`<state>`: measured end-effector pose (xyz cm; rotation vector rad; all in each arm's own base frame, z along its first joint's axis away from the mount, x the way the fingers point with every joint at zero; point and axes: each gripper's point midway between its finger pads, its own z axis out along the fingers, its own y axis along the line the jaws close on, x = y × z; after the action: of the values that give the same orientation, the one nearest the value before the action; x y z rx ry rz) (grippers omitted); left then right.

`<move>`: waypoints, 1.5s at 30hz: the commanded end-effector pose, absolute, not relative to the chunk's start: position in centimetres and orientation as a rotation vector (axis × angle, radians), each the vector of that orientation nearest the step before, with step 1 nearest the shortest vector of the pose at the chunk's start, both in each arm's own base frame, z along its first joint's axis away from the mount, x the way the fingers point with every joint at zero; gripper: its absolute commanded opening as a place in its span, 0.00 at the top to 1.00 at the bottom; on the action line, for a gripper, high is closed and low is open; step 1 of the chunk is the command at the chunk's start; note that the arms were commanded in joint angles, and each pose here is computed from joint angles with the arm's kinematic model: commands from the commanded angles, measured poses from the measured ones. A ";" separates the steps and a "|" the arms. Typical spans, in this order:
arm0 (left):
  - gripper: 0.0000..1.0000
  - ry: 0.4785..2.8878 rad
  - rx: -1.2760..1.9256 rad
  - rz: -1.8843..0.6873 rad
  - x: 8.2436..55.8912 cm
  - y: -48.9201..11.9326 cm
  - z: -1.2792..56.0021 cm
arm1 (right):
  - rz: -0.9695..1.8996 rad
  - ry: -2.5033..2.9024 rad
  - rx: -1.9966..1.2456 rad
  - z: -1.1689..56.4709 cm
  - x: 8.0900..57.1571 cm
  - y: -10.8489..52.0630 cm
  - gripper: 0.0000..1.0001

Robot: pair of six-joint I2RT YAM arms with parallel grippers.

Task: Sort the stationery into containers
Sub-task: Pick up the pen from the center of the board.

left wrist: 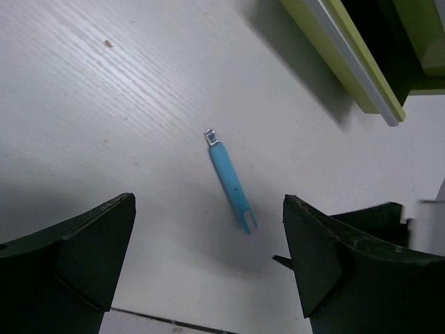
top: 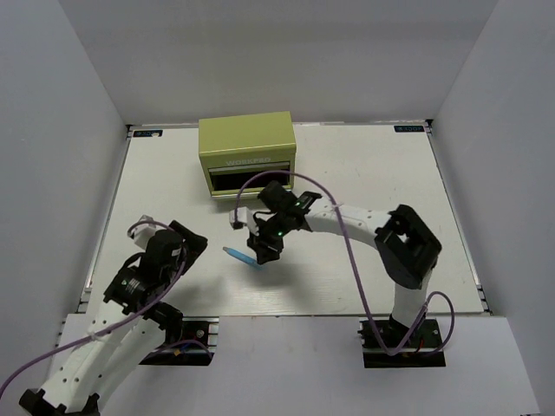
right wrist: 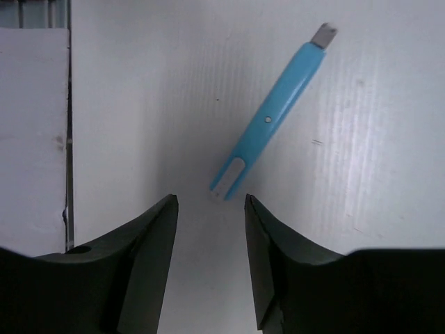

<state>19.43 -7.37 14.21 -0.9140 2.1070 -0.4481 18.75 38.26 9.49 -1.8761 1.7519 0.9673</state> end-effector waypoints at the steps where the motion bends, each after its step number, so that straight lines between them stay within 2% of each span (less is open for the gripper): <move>1: 0.04 2.088 -1.014 -0.371 17.1 -5.0 13.8 | 0.898 1.842 -1.822 8.6 18.0 40.8 0.50; 10: 0.04 2.038 -1.013 -0.413 16.3 -4.4 15.7 | 0.677 2.011 -1.725 4.6 18.4 43.1 0.43; 22: 0.03 2.039 -1.013 -0.411 16.5 -4.5 15.7 | 0.500 2.092 -1.702 0.8 19.3 41.7 0.43; 26: 0.03 2.038 -1.010 -0.427 16.5 -4.7 15.8 | 0.512 2.048 -1.698 1.9 19.4 41.9 0.46; 29: 0.03 2.046 -1.008 -0.434 16.6 -4.9 15.5 | 0.493 2.048 -1.719 1.1 19.5 41.6 0.52; 33: 0.03 2.044 -1.005 -0.452 16.8 -5.2 15.5 | 0.487 2.073 -1.751 -0.1 19.2 40.6 0.71; 34: 0.03 2.044 -1.005 -0.452 16.8 -5.2 15.5 | 0.494 2.064 -1.760 0.0 19.1 40.6 0.81; 37: 0.03 2.062 -0.994 -0.448 16.7 -5.3 15.1 | 0.519 2.027 -1.776 1.0 19.2 40.3 0.94; 40: 0.03 2.061 -0.991 -0.465 16.8 -5.6 15.0 | 0.510 1.919 -1.770 4.4 21.1 40.7 1.00; 45: 0.03 2.057 -0.965 -0.482 17.3 -6.0 14.9 | 0.344 1.661 -1.695 13.2 28.1 41.3 1.00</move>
<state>16.86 -5.58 14.89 -0.9910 2.0565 -0.4662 22.59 40.27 4.19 -1.7876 1.9100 0.4483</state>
